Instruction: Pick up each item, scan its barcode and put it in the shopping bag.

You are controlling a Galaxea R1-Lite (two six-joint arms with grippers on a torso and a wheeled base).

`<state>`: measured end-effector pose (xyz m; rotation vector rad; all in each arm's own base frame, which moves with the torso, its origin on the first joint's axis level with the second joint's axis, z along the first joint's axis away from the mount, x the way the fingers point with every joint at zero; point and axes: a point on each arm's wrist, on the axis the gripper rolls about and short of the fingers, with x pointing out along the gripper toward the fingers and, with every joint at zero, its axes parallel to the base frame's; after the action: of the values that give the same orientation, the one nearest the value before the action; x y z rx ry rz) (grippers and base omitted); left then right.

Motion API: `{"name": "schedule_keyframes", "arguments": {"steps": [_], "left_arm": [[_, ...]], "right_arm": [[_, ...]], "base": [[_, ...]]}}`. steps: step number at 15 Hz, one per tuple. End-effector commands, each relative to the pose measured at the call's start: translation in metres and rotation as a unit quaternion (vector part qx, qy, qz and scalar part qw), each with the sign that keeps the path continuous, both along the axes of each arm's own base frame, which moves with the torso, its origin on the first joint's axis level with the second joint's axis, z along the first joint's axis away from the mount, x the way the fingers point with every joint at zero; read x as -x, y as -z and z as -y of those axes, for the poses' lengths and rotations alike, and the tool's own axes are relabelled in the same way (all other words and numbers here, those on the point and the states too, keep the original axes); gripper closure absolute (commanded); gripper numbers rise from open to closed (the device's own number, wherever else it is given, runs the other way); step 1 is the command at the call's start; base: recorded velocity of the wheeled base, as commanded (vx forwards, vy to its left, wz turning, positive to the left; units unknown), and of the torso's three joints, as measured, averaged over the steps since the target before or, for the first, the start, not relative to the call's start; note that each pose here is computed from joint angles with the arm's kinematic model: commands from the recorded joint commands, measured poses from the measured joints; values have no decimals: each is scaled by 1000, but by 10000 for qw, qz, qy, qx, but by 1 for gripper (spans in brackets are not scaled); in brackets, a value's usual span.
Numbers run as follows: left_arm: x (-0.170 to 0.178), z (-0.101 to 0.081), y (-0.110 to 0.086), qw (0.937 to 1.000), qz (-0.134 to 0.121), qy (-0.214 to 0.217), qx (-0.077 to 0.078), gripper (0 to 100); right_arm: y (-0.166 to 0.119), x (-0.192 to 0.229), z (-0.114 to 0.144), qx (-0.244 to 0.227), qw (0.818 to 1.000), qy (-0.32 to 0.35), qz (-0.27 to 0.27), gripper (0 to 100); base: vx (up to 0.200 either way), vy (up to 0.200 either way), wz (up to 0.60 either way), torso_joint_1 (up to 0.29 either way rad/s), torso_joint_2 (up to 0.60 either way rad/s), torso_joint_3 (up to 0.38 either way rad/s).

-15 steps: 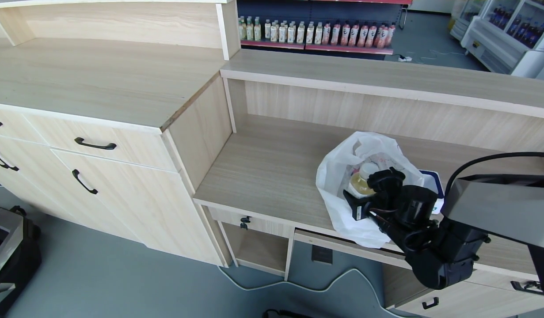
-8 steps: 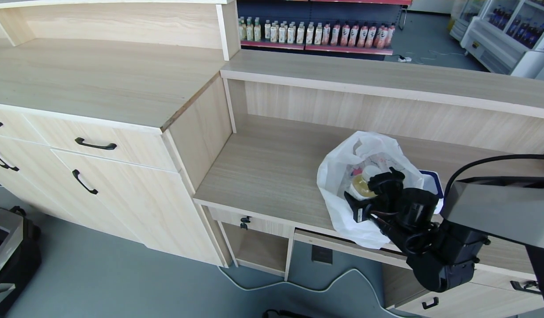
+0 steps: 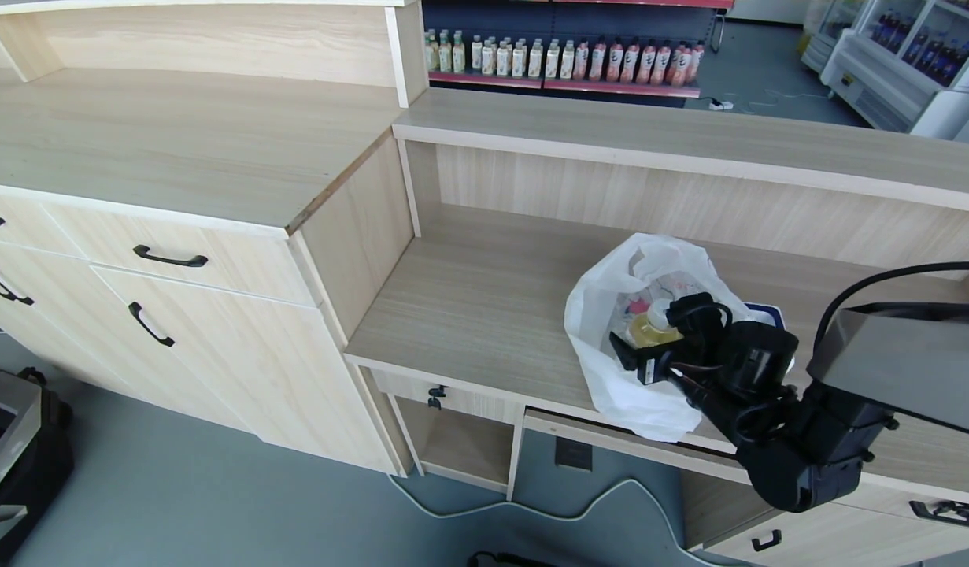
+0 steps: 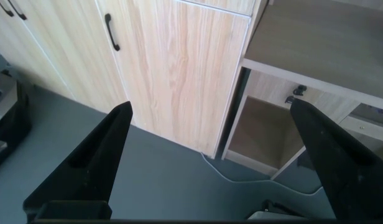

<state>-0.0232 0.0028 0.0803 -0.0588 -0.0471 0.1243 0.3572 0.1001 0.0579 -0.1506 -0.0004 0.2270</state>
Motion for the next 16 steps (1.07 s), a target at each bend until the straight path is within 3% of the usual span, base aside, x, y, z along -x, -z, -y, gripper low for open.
{"name": "schedule_keyframes", "arguments": {"steps": [1,4,6,8,12,16], "left_arm": [[0,0,0,10000,5,7,3,0],[0,0,0,10000,5,-1,3,0],[0,0,0,10000,5,-1,3,0],[0,0,0,10000,5,-1,3,0],[0,0,0,10000,5,-1,3,0],[0,0,0,10000,5,-1,3,0]], "right_arm": [[-64,23,5,-99,9993,-20,353,0],[-122,91,28,-47,9997,26,231,0],[-138,133,43,27,9996,111,255,0],[-154,171,69,508,9960,530,500,0],[-168,194,85,594,9900,1004,791,0],[-170,205,89,536,9876,1301,701,0]], "base": [[0,0,0,0,0,0],[0,0,0,0,0,0],[0,0,0,0,0,0],[0,0,0,0,0,0],[0,0,0,0,0,0],[0,0,-450,-1,-1,3]]}}
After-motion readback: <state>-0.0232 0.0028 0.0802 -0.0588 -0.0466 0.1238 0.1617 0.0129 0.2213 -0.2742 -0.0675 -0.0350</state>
